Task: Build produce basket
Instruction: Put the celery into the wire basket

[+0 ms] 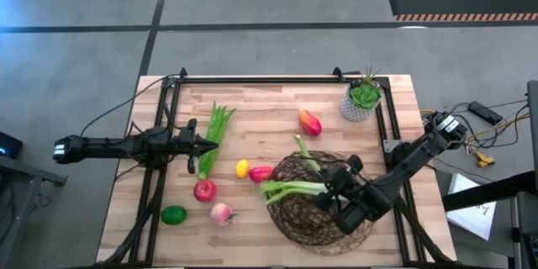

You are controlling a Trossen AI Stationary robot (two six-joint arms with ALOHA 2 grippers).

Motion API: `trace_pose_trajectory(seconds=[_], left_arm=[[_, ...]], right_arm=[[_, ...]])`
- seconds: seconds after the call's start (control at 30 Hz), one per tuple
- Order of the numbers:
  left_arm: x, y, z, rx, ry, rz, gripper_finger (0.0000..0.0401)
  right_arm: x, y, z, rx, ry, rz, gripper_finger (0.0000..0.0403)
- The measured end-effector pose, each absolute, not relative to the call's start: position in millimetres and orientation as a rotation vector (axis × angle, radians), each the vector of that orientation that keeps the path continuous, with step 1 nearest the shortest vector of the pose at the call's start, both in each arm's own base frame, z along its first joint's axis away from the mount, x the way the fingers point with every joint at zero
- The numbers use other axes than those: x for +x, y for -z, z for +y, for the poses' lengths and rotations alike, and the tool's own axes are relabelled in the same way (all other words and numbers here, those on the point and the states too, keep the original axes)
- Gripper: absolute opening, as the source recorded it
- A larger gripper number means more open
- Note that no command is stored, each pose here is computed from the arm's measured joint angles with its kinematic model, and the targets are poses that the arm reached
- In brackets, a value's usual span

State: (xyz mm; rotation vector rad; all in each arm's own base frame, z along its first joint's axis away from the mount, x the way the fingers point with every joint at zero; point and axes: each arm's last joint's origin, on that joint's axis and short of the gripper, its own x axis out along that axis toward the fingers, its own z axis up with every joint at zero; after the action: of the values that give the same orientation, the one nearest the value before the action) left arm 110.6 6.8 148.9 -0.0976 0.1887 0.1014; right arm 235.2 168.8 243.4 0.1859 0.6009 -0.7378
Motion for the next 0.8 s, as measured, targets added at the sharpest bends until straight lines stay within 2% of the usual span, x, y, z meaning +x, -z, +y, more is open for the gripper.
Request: trace_pose_trajectory(seconds=[0.1,0.27,0.53,0.67,0.8], left_arm=[[111,-149,7,-0.097,-0.102,0.189,0.0],[111,-149,7,-0.098,-0.101,0.189,0.0],[111,-149,7,-0.098,-0.101,0.189,0.0],[111,-149,7,-0.098,-0.102,0.189,0.0],[111,-149,7,-0.098,-0.101,0.189,0.0]], right_arm=[[235,-245,169,0.197,0.764,0.509,0.0012],[236,-241,169,0.199,0.784,0.473,0.0012],[241,-224,170,0.169,0.742,0.702,0.0018],[246,-223,165,0.167,0.694,0.852,0.0063],[251,-237,158,0.165,0.608,0.948,0.0138]])
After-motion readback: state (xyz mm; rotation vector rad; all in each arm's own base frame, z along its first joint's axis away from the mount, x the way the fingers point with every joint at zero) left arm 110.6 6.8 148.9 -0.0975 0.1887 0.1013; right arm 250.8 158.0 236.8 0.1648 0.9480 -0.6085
